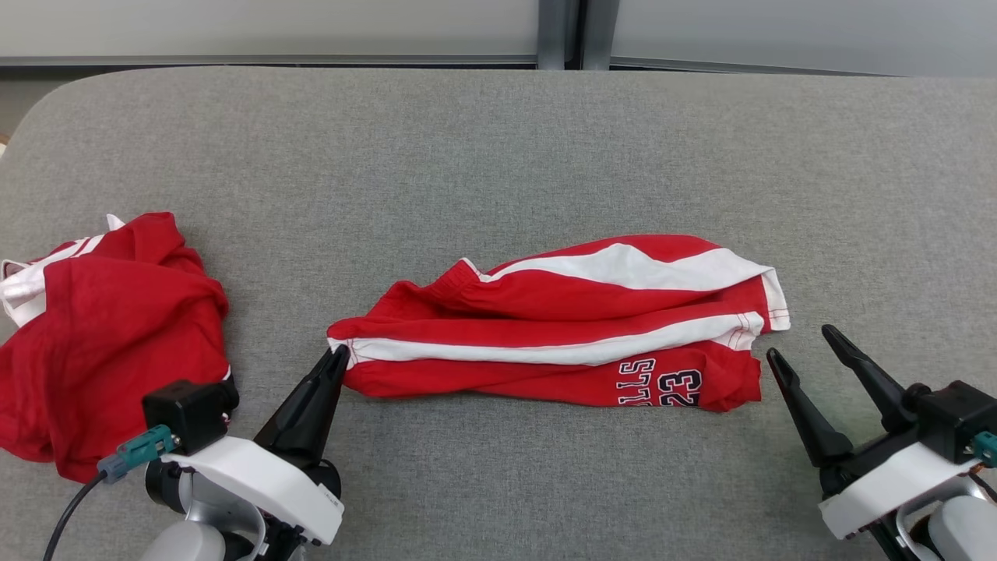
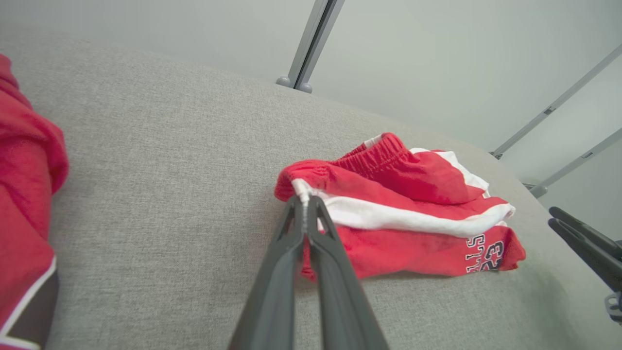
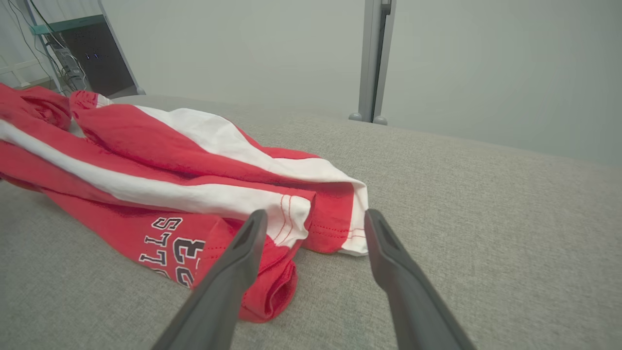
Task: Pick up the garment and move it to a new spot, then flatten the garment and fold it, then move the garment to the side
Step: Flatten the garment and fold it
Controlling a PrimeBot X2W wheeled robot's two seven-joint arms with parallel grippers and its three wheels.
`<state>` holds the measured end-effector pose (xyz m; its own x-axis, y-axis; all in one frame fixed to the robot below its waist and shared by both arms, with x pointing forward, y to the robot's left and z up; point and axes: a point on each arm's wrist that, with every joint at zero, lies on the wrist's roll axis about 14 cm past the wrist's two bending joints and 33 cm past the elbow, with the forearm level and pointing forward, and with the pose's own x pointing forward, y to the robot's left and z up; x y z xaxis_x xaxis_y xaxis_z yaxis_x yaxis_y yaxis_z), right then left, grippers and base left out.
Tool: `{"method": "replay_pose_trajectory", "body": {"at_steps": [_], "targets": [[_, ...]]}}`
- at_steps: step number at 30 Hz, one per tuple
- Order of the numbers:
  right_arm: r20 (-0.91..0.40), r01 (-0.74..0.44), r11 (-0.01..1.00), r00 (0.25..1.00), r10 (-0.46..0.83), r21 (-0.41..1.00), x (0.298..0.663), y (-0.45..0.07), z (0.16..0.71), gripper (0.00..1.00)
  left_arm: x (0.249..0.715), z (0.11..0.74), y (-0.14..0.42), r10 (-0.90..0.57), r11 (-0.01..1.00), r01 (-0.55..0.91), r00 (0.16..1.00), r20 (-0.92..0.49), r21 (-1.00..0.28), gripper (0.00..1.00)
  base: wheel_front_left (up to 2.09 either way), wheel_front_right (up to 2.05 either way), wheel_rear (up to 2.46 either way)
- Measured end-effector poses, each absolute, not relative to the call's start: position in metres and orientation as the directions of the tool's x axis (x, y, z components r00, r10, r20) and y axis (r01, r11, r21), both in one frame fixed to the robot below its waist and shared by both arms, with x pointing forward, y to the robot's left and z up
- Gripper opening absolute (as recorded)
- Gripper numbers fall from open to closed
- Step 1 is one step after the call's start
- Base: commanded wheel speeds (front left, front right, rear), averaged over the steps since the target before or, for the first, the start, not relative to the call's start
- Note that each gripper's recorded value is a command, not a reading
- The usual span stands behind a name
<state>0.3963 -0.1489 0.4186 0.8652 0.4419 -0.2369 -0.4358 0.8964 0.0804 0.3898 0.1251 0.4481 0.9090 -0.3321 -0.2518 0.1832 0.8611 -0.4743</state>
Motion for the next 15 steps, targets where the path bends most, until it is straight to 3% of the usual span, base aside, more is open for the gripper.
{"method": "replay_pose_trajectory", "body": {"at_steps": [10,12,13,14,15], "targets": [[-0.303,-0.494,0.861,0.808,0.505,0.119,0.414,-0.127,0.397,0.99,0.399,0.440,0.130,-0.319,0.869,0.171,0.910,-0.263,-0.464,0.00,0.00,0.00,0.00],[-0.313,-0.504,0.855,0.798,0.515,0.123,0.416,-0.123,0.393,0.45,0.400,0.440,0.131,-0.317,0.872,0.171,0.911,-0.263,-0.458,0.00,0.00,0.00,0.00],[-0.317,-0.508,0.852,0.793,0.521,0.130,0.416,-0.121,0.392,0.13,0.401,0.440,0.131,-0.316,0.872,0.170,0.912,-0.261,-0.459,0.00,0.00,0.00,0.00],[-0.321,-0.514,0.847,0.786,0.528,0.134,0.415,-0.119,0.390,0.00,0.401,0.440,0.131,-0.315,0.872,0.170,0.912,-0.261,-0.459,0.00,0.00,0.00,0.00],[-0.325,-0.519,0.843,0.780,0.534,0.139,0.415,-0.117,0.389,0.00,0.401,0.439,0.130,-0.315,0.872,0.168,0.912,-0.263,-0.460,0.00,0.00,0.00,0.00]]}}
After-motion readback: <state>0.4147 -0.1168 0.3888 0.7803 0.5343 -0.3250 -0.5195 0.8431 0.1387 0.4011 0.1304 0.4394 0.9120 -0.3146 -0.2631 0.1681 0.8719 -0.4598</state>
